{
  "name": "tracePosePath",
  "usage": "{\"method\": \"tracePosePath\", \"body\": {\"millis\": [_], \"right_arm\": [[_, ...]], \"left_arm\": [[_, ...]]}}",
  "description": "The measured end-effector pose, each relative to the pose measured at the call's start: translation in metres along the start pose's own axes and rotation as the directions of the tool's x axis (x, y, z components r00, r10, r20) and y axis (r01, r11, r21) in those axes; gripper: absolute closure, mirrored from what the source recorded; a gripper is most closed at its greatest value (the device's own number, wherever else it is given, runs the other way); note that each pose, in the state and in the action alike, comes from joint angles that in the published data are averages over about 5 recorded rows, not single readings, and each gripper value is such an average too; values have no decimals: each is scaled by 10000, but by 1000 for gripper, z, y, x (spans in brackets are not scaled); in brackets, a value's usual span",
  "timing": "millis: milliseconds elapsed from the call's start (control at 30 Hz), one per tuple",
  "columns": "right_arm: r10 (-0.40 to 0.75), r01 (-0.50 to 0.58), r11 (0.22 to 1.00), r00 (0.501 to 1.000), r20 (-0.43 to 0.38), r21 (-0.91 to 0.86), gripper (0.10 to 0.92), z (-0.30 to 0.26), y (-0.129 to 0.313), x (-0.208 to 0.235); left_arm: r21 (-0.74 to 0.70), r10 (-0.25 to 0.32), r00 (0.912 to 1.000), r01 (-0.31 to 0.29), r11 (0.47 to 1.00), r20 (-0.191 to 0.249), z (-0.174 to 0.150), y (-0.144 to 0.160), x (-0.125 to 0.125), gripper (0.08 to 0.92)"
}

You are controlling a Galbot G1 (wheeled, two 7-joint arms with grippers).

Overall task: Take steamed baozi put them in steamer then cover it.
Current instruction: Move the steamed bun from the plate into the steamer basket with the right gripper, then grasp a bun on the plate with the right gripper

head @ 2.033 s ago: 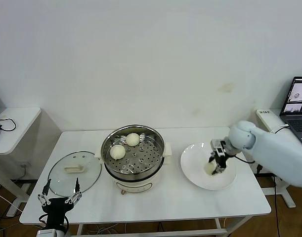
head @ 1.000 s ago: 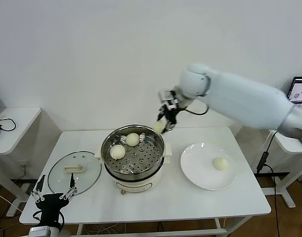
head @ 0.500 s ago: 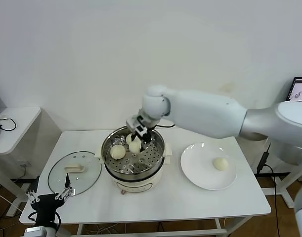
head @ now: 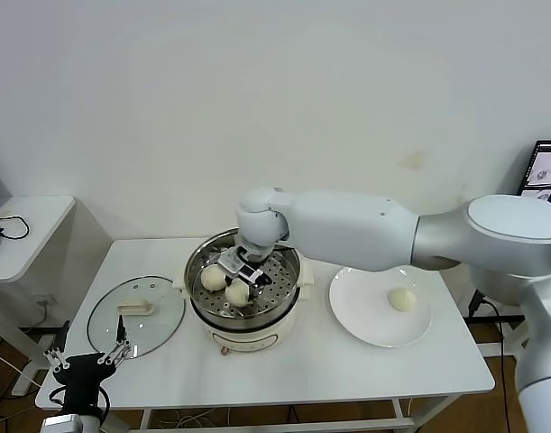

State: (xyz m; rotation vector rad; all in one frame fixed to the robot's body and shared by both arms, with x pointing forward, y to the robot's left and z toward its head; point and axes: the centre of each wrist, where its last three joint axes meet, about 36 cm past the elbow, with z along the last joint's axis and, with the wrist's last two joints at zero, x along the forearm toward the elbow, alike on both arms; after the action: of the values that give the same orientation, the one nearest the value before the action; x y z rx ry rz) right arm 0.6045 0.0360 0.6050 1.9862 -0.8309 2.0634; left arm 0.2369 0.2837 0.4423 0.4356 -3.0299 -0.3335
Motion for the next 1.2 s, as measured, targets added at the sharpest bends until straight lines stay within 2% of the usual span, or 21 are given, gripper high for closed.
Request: {"method": "tracePosePath", "body": {"millis": [367,467,633,733,1000,1200], "right_arm": [[-334,298,9947,9988,350,988,426,-7,-1,-11],[-313,262,9932,9986,431,1137,384,-7,-2,-10],[-174,115,9923,9988,461,1235,249,-4,-4,-4],[-50,4,9928,9993,379,1197,208,1,-6,4],[384,-379,9971,9992,-66,666,199,19,-7,36],[728,-755,9958,9960,-516,-514,200,41,6,65]], "left_arm": [[33,-15,10000,14,10000,38,0,0,-1,177],[46,-19,10000,19,10000,56,-1,-1,-1,177],[66,-12,10000,12,10000,69,-1,-1,-1,177],[58,-3,10000,3,10000,83,-1,-1,-2,177],[-11,78,9998,-78,10000,196,-4,0,-3,177],[-77,152,9996,-151,9999,234,-6,2,-4,177]]}}
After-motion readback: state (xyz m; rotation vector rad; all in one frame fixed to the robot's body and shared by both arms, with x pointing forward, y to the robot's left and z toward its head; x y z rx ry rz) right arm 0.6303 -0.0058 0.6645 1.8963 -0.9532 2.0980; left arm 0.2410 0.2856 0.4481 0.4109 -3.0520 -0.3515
